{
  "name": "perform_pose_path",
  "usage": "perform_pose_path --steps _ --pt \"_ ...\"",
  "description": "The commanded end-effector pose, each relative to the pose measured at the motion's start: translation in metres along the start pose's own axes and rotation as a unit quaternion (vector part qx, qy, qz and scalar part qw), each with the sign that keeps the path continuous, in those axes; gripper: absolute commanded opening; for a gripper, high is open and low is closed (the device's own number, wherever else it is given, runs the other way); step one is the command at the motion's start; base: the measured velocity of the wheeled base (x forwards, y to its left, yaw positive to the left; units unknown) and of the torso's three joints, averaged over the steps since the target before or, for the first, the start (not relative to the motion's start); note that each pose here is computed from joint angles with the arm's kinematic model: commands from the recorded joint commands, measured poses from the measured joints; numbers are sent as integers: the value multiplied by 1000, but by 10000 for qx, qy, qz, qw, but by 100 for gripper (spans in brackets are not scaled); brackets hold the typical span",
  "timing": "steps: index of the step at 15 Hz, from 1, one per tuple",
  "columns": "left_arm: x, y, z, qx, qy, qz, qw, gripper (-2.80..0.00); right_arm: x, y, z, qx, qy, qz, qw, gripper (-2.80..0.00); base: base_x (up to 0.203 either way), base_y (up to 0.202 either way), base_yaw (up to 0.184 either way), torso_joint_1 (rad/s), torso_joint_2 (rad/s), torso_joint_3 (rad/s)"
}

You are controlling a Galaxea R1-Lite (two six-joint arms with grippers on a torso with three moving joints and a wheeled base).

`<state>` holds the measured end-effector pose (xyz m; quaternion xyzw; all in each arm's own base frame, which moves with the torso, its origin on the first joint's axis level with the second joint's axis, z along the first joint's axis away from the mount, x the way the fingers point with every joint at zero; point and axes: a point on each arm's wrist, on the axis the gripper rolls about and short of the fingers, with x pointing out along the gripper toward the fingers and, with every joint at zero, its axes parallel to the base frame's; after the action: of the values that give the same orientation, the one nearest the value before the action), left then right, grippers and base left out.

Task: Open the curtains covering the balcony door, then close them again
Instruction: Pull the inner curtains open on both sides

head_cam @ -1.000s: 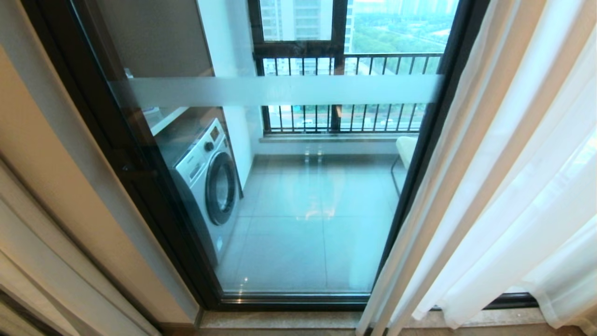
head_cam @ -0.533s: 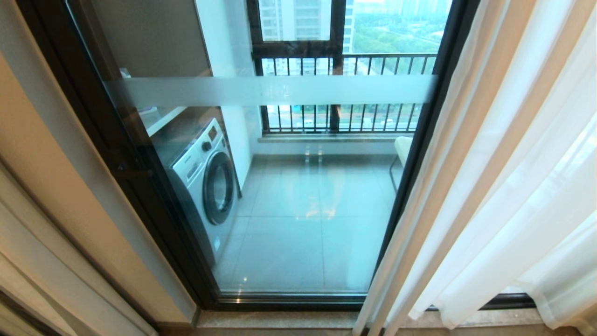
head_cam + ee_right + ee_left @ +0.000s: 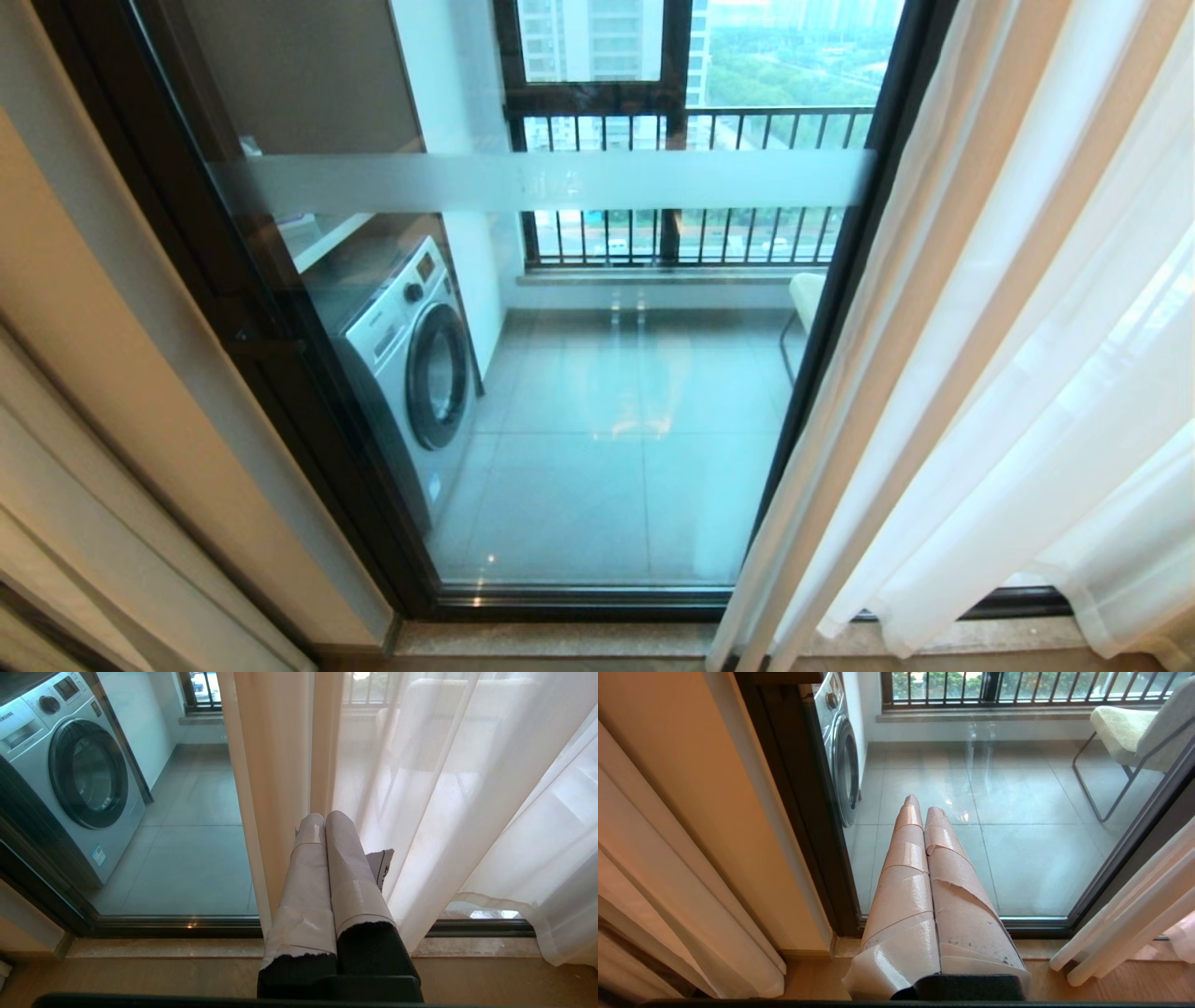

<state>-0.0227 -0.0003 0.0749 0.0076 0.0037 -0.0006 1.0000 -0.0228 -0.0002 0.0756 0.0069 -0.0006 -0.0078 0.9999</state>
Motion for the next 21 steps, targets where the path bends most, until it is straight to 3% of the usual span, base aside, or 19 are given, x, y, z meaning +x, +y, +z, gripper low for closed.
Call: perform_pose_path --steps 1,21 --pt "0 0 0 0 1 3 10000 -280 0 0 0 0 -2 1 10000 -280 0 0 0 0 0 0" --pt "0 0 0 0 1 5 10000 -280 0 0 0 0 -2 1 10000 -280 0 0 0 0 0 0"
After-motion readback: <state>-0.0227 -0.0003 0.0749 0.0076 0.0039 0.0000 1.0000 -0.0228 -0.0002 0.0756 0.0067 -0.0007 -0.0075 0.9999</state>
